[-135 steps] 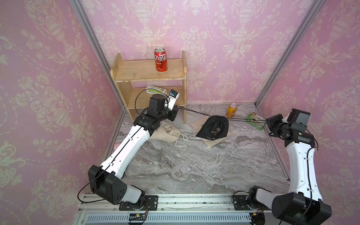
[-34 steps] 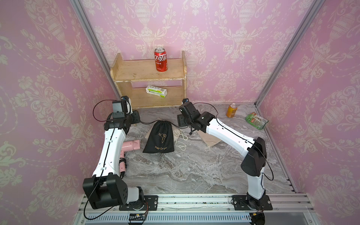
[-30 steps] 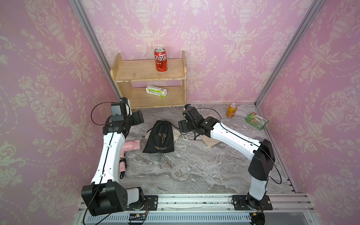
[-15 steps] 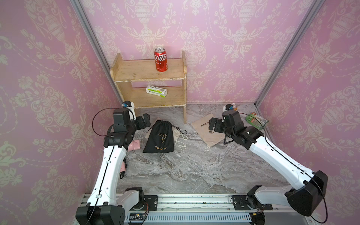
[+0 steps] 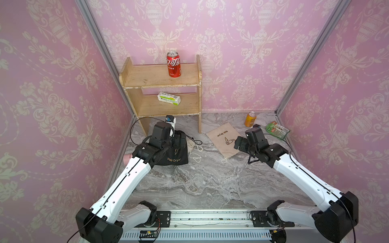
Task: Pack away hair dryers
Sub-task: Pick up the hair dryer from the center of the board.
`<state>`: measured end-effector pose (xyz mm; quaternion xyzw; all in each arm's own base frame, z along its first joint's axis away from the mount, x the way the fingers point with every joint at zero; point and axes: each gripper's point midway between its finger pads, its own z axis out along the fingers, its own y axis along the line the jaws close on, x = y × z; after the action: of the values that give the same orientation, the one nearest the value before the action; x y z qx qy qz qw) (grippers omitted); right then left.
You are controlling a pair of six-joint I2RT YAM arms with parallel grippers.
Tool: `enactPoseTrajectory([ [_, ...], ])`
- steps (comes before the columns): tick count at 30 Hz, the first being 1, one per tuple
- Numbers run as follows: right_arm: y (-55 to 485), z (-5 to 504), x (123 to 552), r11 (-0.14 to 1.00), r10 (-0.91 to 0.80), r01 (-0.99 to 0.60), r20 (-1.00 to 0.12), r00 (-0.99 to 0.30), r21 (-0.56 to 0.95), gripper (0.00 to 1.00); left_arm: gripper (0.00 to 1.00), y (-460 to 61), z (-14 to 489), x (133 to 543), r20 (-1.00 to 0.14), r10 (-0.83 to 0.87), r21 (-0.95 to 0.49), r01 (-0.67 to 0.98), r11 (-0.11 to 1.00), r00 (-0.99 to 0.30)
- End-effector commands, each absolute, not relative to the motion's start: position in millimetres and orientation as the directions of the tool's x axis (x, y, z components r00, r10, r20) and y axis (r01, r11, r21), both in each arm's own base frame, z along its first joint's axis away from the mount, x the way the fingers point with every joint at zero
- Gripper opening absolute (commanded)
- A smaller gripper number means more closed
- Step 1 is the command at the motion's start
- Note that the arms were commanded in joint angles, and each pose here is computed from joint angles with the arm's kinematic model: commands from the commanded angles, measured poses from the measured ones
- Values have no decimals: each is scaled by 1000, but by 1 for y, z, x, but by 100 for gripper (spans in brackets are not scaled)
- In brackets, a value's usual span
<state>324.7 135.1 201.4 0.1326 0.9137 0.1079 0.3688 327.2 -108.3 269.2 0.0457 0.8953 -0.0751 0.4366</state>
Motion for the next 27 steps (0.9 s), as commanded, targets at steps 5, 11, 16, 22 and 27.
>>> enactPoseTrajectory([
  [5,230,196,329,940,161,-81,-641,-750,331,95,99,2,255,253,-677,-141,20,-209,978,-722],
  [11,294,184,293,861,-26,-328,-611,-791,388,94,99,52,239,213,-602,-261,102,-397,912,-755],
  [16,303,177,271,806,-99,-420,-604,-791,418,94,99,78,216,212,-508,-412,83,-519,851,-757],
  [22,280,175,264,822,-89,-426,-654,-751,378,95,99,86,179,225,-427,-671,-114,-700,705,-606],
  [27,272,176,259,811,-58,-433,-681,-730,394,95,99,115,146,221,-469,-631,29,-724,689,-619],
])
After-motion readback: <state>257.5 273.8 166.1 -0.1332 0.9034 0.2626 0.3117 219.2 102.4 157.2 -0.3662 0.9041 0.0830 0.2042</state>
